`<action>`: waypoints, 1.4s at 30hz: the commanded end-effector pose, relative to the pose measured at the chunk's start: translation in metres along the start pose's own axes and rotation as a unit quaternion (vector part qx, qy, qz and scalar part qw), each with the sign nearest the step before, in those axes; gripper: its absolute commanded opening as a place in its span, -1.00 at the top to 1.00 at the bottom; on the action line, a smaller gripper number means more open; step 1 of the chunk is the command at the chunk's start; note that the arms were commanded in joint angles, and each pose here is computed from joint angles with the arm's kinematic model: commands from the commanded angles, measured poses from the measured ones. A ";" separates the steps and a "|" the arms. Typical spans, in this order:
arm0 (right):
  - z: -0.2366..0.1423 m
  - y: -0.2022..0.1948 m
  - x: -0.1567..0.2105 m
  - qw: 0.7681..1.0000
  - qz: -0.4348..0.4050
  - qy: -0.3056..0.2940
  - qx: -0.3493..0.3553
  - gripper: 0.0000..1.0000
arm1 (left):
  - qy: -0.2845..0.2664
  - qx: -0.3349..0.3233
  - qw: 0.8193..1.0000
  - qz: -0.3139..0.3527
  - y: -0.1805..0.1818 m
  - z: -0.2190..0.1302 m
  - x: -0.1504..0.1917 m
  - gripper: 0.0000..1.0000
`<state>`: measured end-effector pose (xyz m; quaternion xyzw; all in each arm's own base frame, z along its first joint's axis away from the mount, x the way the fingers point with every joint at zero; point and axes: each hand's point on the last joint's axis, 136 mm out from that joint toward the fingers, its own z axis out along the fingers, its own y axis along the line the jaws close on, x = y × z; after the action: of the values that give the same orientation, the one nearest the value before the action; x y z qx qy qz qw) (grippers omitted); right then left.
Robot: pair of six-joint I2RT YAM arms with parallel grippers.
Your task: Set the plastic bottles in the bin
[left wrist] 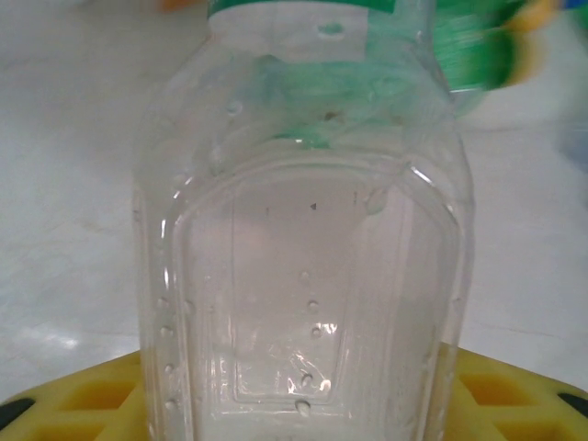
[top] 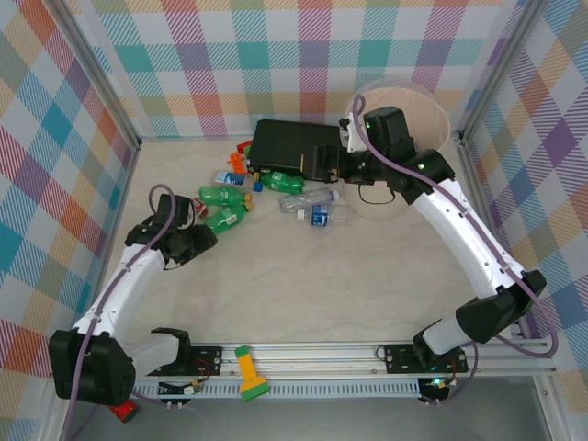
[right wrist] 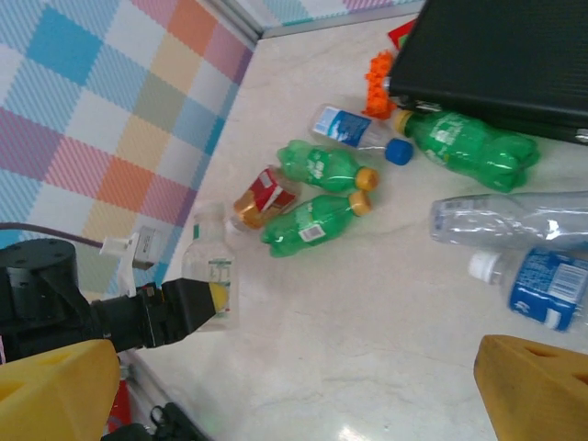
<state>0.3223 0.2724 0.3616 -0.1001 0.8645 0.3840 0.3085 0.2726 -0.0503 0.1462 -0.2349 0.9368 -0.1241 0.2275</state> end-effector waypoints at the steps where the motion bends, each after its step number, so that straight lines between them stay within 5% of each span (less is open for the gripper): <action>1: 0.007 0.021 -0.005 0.998 0.009 -0.001 -0.067 -0.98 | -0.011 0.078 0.995 0.057 -0.045 -0.028 -0.007 -0.06; 8: 0.015 0.032 -0.005 0.994 0.030 0.011 -0.107 -0.79 | -0.038 0.201 0.970 0.131 -0.126 -0.071 -0.008 -0.07; 19: 0.044 0.049 0.011 0.988 0.053 0.049 -0.138 -0.60 | -0.046 0.305 0.928 0.210 -0.213 -0.120 0.013 -0.07; 36: 0.084 0.069 0.019 0.984 0.058 0.070 -0.150 -0.36 | -0.029 0.339 0.912 0.228 -0.239 -0.130 0.034 -0.08; 42: 0.089 0.072 0.018 0.982 0.068 0.078 -0.159 0.04 | -0.037 0.336 0.915 0.220 -0.239 -0.129 0.030 -0.15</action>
<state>0.3160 0.3778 0.3241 -0.1093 0.8411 0.4992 0.1772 0.2810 -0.2437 0.3048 0.0534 0.8778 -0.3365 0.3367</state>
